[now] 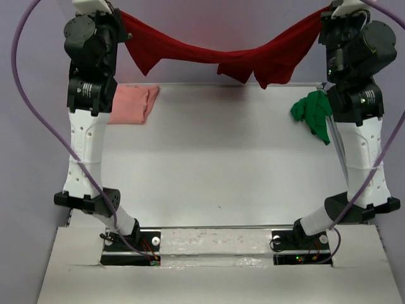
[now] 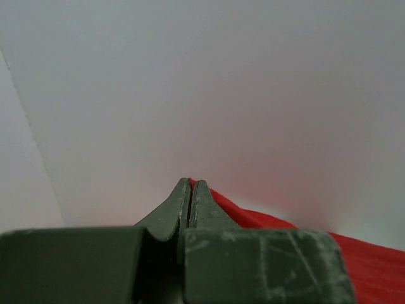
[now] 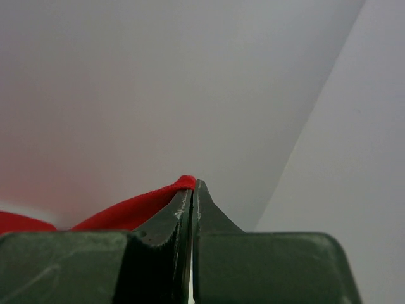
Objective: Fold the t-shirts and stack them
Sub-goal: Flatten the tshirt out
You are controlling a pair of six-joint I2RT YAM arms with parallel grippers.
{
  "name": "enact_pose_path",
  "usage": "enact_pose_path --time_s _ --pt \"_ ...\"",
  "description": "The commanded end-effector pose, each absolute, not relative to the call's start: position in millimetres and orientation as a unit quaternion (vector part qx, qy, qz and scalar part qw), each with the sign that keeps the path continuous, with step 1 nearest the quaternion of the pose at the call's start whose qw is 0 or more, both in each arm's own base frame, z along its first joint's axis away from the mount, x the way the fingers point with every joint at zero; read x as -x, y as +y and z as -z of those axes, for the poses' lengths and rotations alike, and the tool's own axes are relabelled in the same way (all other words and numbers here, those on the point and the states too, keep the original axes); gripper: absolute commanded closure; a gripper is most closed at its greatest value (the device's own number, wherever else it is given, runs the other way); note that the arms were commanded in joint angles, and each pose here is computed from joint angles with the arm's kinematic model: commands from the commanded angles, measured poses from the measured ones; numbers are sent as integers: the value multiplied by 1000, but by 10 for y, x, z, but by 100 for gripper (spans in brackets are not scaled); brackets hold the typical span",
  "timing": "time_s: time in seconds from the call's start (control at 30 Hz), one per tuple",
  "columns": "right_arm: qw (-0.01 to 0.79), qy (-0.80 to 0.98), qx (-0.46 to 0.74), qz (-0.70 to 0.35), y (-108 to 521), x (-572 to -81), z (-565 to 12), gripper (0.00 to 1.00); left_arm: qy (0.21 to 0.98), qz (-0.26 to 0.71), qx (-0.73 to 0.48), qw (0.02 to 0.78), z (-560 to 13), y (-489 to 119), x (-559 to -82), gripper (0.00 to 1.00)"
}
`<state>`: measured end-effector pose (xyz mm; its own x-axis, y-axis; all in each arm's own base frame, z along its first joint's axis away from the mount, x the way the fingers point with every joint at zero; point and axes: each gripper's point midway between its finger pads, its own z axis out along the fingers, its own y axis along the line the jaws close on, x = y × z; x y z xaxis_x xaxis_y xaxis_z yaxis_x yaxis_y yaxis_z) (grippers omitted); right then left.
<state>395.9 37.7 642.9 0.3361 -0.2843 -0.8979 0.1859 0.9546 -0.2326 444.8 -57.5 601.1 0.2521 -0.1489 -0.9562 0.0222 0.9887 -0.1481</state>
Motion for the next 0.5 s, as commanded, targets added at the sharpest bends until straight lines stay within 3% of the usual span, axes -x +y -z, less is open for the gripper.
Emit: enact_pose_path --time_s 0.0,0.17,0.2,0.47 --pt "807 579 32 113 400 -3905 -6166 100 617 73 58 781 -5735 -615 -4302 100" --pt "786 611 36 93 418 -3809 -5736 100 647 57 63 758 -5171 -546 -4201 100" --pt "777 624 33 80 427 -3760 -5570 100 673 59 68 734 -4797 -561 -4256 100" --pt "689 723 28 43 624 -3333 -4393 100 721 115 123 672 -3894 -622 -3699 100"
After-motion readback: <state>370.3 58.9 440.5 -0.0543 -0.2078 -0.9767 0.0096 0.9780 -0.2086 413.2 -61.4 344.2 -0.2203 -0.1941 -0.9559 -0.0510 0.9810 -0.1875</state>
